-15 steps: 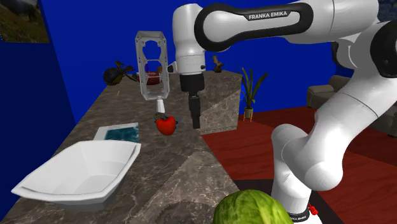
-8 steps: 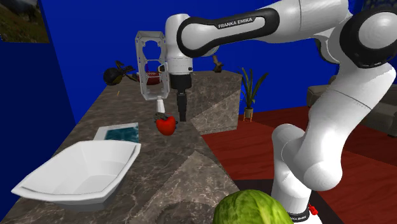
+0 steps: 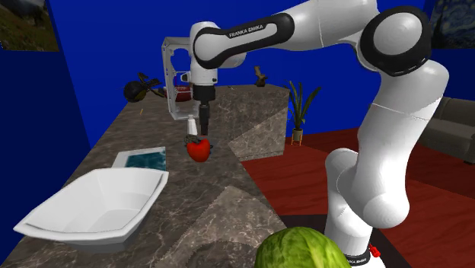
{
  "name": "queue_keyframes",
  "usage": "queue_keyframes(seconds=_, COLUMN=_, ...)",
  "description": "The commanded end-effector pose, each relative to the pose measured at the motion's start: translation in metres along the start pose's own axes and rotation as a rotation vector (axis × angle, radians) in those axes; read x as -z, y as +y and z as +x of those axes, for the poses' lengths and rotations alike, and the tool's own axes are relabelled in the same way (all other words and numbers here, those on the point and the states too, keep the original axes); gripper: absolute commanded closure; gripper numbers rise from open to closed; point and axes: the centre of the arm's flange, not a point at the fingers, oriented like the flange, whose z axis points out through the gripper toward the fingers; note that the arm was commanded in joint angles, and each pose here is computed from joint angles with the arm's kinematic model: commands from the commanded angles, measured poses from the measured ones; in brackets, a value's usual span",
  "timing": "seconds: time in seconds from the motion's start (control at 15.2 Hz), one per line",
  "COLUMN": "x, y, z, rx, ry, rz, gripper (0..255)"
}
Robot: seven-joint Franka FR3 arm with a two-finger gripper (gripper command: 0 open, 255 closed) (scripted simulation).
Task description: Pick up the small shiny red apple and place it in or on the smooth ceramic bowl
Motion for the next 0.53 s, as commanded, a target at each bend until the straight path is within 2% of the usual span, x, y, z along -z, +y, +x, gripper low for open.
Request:
queue_keyframes(seconds=0.0, x=-0.001, y=0.024, z=0.011, rx=0.009, ry=0.014, rz=-0.008, gripper=0)
queue_keyframes(seconds=0.13, x=0.0, y=0.046, z=0.021, rx=0.017, ry=0.029, rz=-0.015, gripper=0)
queue_keyframes(seconds=0.46, x=-0.021, y=0.049, z=0.023, rx=0.018, ry=0.031, rz=-0.016, gripper=0)
